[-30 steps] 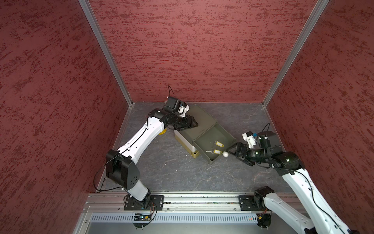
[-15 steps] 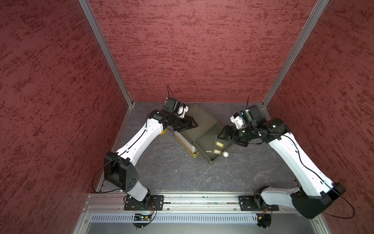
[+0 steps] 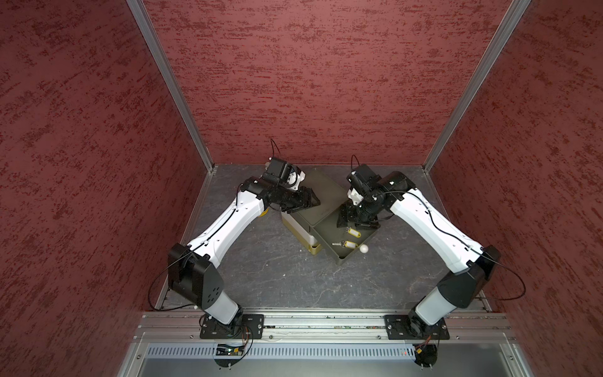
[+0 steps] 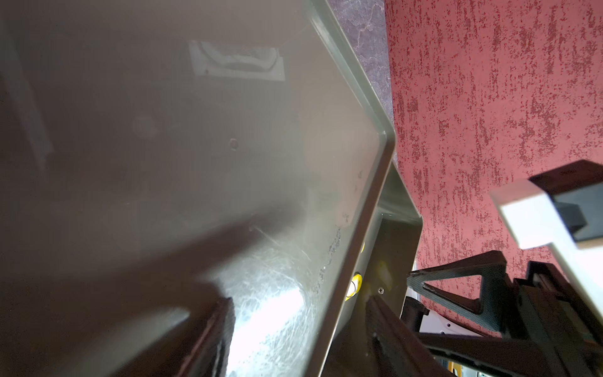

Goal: Take the keys out of the drawer
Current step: Open the drawer in the storage box, then pick up the key from the drawer.

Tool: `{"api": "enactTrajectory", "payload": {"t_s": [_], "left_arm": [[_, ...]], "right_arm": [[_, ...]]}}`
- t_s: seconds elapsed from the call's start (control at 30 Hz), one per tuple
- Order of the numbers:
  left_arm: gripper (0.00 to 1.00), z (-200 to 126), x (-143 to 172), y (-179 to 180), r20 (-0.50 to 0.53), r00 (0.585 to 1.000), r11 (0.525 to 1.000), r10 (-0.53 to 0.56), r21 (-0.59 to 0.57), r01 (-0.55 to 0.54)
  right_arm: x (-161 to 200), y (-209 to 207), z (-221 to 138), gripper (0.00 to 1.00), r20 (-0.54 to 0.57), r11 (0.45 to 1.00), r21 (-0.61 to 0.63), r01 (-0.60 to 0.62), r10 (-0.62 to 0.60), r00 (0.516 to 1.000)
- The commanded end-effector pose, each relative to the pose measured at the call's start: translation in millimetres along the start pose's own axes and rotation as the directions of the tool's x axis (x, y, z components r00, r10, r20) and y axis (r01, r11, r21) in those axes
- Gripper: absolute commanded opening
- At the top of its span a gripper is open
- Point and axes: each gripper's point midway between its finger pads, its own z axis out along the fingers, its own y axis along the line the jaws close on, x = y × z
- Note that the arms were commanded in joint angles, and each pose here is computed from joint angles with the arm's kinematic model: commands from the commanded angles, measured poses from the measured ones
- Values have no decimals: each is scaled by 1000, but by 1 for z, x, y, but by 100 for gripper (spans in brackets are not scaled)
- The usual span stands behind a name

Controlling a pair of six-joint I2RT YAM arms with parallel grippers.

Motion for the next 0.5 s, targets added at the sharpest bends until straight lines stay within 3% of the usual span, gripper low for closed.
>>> {"api": "enactTrajectory", "payload": {"t_s": [0.0, 0.27, 0.47], "left_arm": [[67, -1, 5, 0, -11, 1000, 1000, -5, 1, 5], [68, -1, 4, 1, -13, 1000, 1000, -1, -11, 1], [68, -2, 5, 2, -13, 1000, 1000, 0, -10, 0]], "right_arm": [[5, -7, -1, 70, -14, 998, 68, -16, 17, 1000], [14, -9, 12, 62, -56, 992, 122, -39, 47, 997], [25, -9, 21, 50, -88, 988, 146, -53, 66, 994]]}}
